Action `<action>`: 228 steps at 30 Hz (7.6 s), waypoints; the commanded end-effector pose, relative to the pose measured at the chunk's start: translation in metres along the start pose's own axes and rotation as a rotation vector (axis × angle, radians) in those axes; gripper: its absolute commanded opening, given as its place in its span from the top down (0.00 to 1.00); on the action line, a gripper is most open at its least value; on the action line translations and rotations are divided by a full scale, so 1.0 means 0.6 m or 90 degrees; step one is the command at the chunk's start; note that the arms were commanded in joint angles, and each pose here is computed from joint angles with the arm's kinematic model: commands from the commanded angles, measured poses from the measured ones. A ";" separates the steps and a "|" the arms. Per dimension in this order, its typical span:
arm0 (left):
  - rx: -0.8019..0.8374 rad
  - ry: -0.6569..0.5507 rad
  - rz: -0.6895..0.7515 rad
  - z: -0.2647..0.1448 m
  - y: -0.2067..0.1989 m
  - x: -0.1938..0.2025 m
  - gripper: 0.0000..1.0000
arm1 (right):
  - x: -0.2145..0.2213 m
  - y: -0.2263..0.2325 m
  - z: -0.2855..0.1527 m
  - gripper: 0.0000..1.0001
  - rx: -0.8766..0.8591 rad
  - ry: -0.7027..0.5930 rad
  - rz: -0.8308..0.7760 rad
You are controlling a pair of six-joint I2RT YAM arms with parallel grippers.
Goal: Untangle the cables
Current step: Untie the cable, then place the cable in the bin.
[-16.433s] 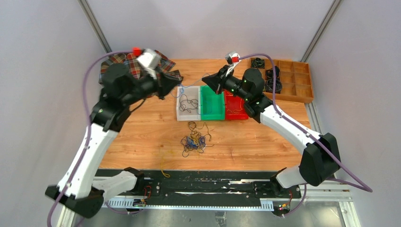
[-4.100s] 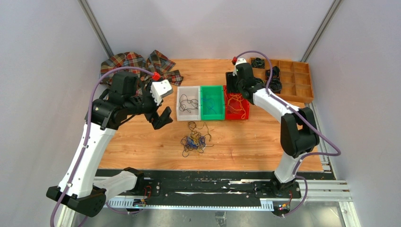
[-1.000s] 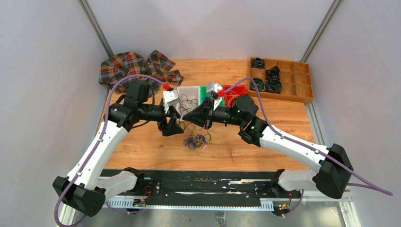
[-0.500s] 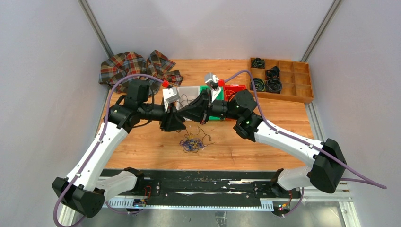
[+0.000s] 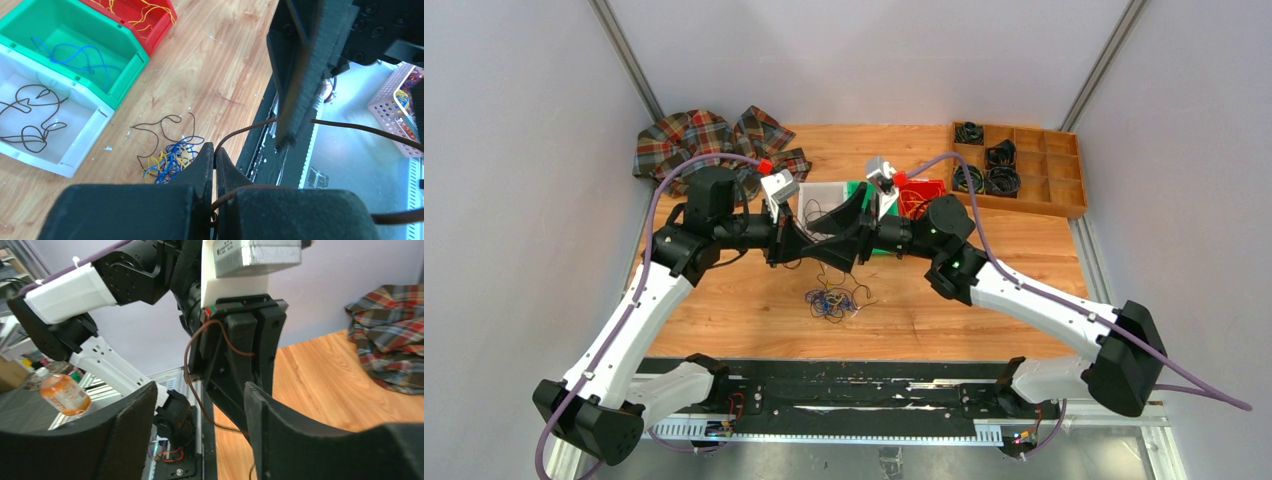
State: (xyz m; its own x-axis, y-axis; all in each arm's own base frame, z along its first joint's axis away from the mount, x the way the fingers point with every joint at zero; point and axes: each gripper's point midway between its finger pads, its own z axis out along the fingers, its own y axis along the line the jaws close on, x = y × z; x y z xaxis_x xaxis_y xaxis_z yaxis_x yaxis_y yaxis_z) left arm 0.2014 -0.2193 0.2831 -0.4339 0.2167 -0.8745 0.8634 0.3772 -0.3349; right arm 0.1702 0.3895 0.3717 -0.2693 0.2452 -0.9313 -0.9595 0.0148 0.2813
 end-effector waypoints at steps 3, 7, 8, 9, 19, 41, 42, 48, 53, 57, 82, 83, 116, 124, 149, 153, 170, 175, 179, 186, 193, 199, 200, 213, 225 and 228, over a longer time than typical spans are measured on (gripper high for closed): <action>0.021 -0.026 0.020 -0.015 -0.028 -0.034 0.99 | -0.003 -0.022 -0.062 0.32 0.098 -0.030 -0.070; 0.019 -0.041 0.036 -0.027 -0.039 -0.064 0.99 | 0.045 -0.033 -0.095 0.31 0.121 0.005 -0.102; 0.015 -0.045 0.038 -0.030 -0.040 -0.071 0.99 | 0.055 -0.036 -0.096 0.31 0.122 0.017 -0.106; 0.009 -0.046 0.038 -0.033 -0.041 -0.077 0.99 | 0.067 -0.037 -0.094 0.31 0.113 0.033 -0.111; -0.017 -0.073 0.042 -0.058 -0.056 -0.119 0.99 | 0.104 -0.115 0.003 0.37 0.139 0.089 -0.135; -0.055 -0.180 0.162 -0.157 -0.138 -0.257 1.00 | 0.403 -0.211 -0.097 0.60 0.256 0.240 0.009; -0.059 -0.188 0.169 -0.162 -0.141 -0.266 0.99 | 0.408 -0.209 -0.102 0.60 0.259 0.240 0.017; -0.105 -0.252 0.226 -0.205 -0.162 -0.332 0.99 | 0.449 -0.199 -0.141 0.62 0.274 0.259 0.053; -0.160 -0.314 0.278 -0.245 -0.171 -0.399 0.99 | 0.462 -0.189 -0.172 0.60 0.290 0.267 0.064; -0.202 -0.380 0.316 -0.281 -0.182 -0.449 1.00 | 0.469 -0.182 -0.191 0.58 0.299 0.276 0.068; -0.292 -0.383 0.304 -0.194 -0.034 -0.411 1.00 | 0.369 -0.153 -0.218 0.40 0.342 0.280 0.013; -0.296 -0.374 0.300 -0.183 -0.020 -0.404 1.00 | 0.363 -0.153 -0.223 0.40 0.351 0.278 0.008; -0.332 -0.191 0.249 0.013 0.218 -0.327 1.00 | 0.271 -0.177 -0.287 0.44 0.515 0.194 -0.050; -0.378 -0.219 0.285 -0.032 0.193 -0.360 1.00 | 0.280 -0.162 -0.284 0.47 0.497 0.208 -0.013; -0.549 -0.373 0.474 -0.149 0.100 -0.518 1.00 | 0.288 -0.071 -0.359 0.44 0.484 0.281 0.102; -0.604 -0.481 0.507 -0.202 0.065 -0.552 0.99 | 0.277 -0.076 -0.356 0.44 0.494 0.260 0.097; -0.454 -0.353 0.464 -0.073 0.090 -0.455 0.99 | 0.266 -0.087 -0.359 0.44 0.515 0.223 0.083; -0.472 -0.318 0.428 -0.041 0.132 -0.419 0.99 | 0.268 -0.090 -0.365 0.45 0.522 0.212 0.082; -0.476 -0.299 0.405 -0.019 0.155 -0.397 0.99 | 0.275 -0.094 -0.371 0.45 0.532 0.203 0.084; -0.458 -0.228 0.376 0.038 0.198 -0.334 1.00 | 0.276 -0.097 -0.375 0.45 0.541 0.187 0.090; -0.452 -0.118 0.381 0.094 0.252 -0.267 0.99 | 0.269 -0.096 -0.382 0.46 0.553 0.163 0.100; -0.402 0.001 0.363 0.132 0.273 -0.201 0.99 | 0.261 -0.107 -0.384 0.39 0.577 0.147 0.096; -0.395 0.013 0.360 0.136 0.275 -0.187 0.99 | 0.260 -0.109 -0.384 0.39 0.582 0.145 0.094; -0.399 0.091 0.223 0.156 0.369 -0.056 0.99 | 0.235 -0.133 -0.366 0.39 0.606 0.120 0.066; -0.369 0.052 0.091 0.204 0.395 0.011 1.00 | 0.222 -0.137 -0.371 0.41 0.618 0.099 0.056; -0.381 0.067 0.053 0.209 0.409 0.050 0.99 | 0.214 -0.138 -0.372 0.41 0.618 0.092 0.050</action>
State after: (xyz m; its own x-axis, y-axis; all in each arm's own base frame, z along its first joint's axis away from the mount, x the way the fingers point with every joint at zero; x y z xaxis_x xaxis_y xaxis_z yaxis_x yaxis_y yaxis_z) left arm 0.4316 -0.2308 0.1556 -0.3634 0.3991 -0.8418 0.6409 0.7629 0.0850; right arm 0.1899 0.2054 0.1564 -0.4530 0.1200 -0.8834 -0.4708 0.8093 0.3513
